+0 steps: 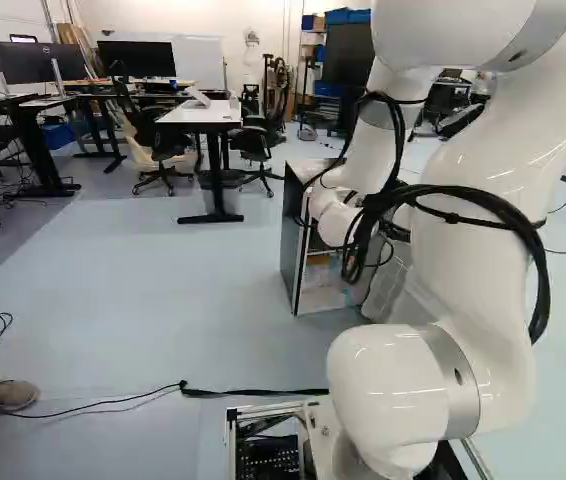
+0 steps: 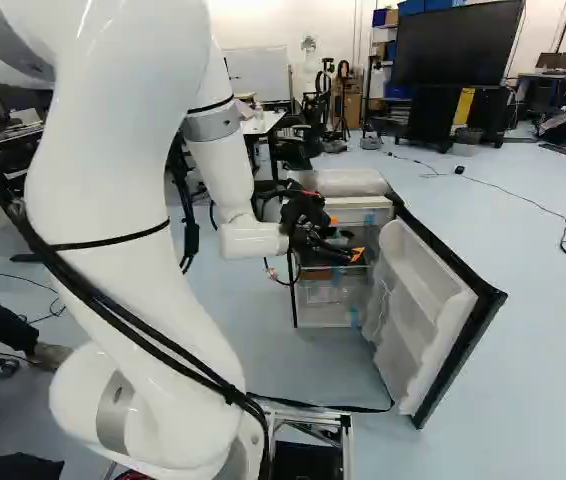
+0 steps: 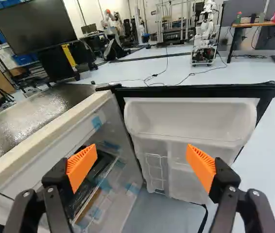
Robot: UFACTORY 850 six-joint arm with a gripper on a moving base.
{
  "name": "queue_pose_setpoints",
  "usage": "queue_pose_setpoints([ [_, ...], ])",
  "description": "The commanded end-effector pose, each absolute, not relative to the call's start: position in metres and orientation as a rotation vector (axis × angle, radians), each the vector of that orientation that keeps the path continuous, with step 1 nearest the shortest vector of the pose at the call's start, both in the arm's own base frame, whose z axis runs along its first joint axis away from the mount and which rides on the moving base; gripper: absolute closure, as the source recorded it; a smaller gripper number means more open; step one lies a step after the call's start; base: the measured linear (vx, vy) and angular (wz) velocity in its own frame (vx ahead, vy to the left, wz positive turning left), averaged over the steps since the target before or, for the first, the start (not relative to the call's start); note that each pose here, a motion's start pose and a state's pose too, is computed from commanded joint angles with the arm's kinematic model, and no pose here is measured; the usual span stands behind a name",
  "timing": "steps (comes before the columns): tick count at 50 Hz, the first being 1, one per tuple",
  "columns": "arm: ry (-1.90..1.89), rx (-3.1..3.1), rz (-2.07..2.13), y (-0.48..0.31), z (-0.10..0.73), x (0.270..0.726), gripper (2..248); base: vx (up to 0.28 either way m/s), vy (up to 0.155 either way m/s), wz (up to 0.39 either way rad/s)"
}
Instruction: Open the fridge door
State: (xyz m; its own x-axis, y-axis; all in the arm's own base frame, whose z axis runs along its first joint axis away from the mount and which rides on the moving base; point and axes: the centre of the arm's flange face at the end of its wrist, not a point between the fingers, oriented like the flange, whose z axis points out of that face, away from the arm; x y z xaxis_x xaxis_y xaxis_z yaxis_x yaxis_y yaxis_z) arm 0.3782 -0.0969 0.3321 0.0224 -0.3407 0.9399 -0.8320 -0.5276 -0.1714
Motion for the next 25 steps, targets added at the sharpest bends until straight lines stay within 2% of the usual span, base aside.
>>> queue_pose_setpoints([
  [25,-1.084,1.989,1.584,-0.085,0.342,0.369,3,0.0,0.0,0.0],
])
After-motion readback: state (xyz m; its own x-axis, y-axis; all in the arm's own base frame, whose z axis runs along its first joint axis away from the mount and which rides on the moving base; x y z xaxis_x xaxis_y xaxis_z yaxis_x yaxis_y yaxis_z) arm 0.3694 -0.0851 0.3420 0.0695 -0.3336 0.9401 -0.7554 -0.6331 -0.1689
